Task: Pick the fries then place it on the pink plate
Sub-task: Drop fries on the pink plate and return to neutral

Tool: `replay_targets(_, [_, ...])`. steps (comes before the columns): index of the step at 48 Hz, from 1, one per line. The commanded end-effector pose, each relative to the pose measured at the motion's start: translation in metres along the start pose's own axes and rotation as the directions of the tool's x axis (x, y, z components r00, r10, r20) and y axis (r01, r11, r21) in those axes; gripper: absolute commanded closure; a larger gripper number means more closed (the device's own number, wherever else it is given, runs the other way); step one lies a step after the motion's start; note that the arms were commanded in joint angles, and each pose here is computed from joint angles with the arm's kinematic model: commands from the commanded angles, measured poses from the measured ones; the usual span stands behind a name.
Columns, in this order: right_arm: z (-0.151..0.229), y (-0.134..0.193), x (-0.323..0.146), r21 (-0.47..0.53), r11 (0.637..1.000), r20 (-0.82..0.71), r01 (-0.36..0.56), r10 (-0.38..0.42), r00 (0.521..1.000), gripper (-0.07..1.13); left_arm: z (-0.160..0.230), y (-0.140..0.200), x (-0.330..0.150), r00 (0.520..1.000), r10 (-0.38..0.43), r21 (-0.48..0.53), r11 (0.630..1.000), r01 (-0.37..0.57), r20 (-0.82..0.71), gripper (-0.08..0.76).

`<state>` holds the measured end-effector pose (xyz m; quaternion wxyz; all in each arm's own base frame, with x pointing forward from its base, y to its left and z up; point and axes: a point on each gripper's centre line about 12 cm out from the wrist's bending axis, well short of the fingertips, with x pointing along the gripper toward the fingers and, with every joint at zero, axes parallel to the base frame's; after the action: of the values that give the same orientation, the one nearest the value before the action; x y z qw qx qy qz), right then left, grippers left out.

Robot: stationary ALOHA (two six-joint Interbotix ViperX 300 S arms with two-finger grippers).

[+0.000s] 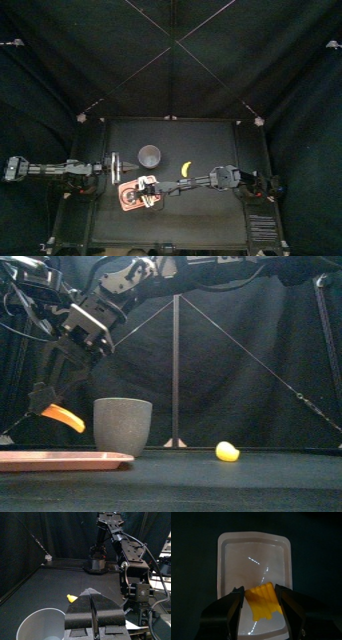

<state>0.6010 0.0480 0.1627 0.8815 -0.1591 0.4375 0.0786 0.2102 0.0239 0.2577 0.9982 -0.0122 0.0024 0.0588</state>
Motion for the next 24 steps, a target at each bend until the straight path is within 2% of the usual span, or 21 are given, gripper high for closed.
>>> replay_targets(1, [0.023,-0.007,-0.021,0.024,1.0,0.062,0.003,-0.004,0.998,0.18,0.006,0.001,0.002,1.0,0.003,0.001,1.0,-0.003,0.022,0.6])
replay_targets(6, [0.023,-0.007,-0.02,0.022,1.0,0.063,0.003,-0.005,0.998,0.09,0.006,0.001,0.002,1.0,0.005,0.0,1.0,-0.005,0.02,0.6])
replay_targets(19, [0.017,-0.007,-0.021,0.047,0.999,0.05,-0.015,0.012,0.999,0.09,0.005,0.001,0.002,1.0,0.004,0.0,1.0,-0.004,0.017,0.6])
replay_targets(24, [0.013,-0.005,-0.03,0.112,0.992,0.07,-0.056,0.048,0.996,0.09,0.004,0.001,0.001,1.0,0.004,-0.003,1.0,-0.004,0.008,0.6])
